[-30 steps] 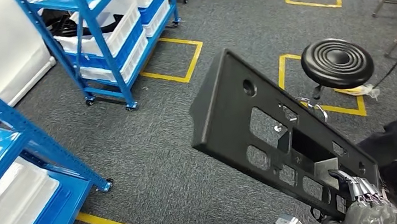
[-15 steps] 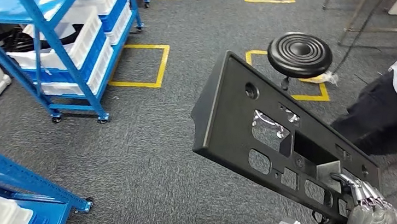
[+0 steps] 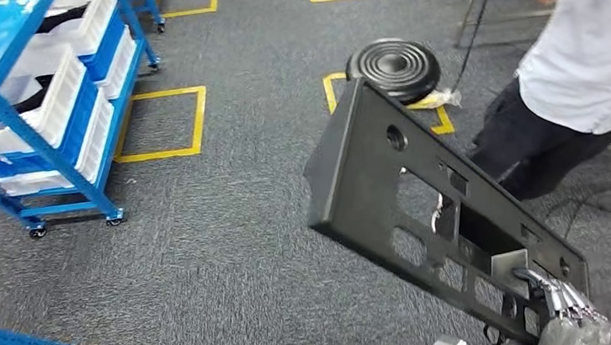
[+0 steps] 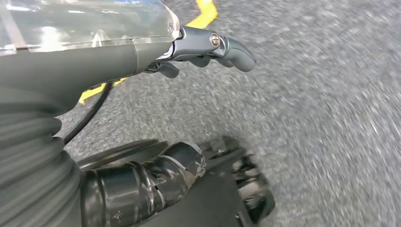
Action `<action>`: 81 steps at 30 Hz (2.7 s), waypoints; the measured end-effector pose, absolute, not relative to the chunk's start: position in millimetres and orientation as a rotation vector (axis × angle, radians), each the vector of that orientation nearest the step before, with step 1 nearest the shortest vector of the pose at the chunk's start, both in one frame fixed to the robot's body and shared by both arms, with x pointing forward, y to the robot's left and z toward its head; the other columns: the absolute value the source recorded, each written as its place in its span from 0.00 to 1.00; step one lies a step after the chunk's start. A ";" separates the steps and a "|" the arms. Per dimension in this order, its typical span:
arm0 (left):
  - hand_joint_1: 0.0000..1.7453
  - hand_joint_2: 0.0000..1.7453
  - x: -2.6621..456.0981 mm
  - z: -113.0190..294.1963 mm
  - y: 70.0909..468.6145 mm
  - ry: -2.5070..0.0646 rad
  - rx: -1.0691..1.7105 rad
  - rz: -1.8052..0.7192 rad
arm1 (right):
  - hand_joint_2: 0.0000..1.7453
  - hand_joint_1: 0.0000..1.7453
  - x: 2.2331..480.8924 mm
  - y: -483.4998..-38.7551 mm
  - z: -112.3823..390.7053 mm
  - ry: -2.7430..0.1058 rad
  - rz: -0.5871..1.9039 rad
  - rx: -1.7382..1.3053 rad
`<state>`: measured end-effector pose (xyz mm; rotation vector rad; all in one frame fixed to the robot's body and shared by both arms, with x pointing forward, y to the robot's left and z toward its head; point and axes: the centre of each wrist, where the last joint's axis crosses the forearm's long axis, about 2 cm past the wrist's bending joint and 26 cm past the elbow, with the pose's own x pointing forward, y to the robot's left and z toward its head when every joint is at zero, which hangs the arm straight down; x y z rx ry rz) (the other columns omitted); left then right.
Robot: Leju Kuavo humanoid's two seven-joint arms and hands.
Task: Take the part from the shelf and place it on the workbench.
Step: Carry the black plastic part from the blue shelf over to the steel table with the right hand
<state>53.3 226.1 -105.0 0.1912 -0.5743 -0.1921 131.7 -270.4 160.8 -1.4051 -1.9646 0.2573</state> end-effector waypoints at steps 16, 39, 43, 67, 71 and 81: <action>0.00 1.00 51.0 -105.5 226.3 -0.596 0.164 -0.187 | 1.00 1.00 130.1 -272.1 159.4 -1.953 0.259 -1.409; 0.00 1.00 48.5 -106.5 229.7 -0.614 0.119 -0.177 | 1.00 1.00 130.4 -273.1 157.6 -1.943 0.246 -1.402; 0.00 1.00 51.1 -106.3 230.2 -0.619 0.114 -0.177 | 1.00 1.00 129.3 -273.3 157.1 -1.937 0.247 -1.401; 0.00 1.00 46.6 -106.9 230.5 -0.608 0.108 -0.173 | 1.00 1.00 129.5 -273.6 156.8 -1.935 0.251 -1.402; 0.00 1.00 47.5 -107.0 231.8 -0.611 0.110 -0.171 | 1.00 1.00 129.7 -273.6 156.8 -1.936 0.250 -1.402; 0.00 1.00 46.8 -106.9 230.7 -0.607 0.107 -0.166 | 1.00 1.00 129.6 -273.7 156.5 -1.935 0.251 -1.400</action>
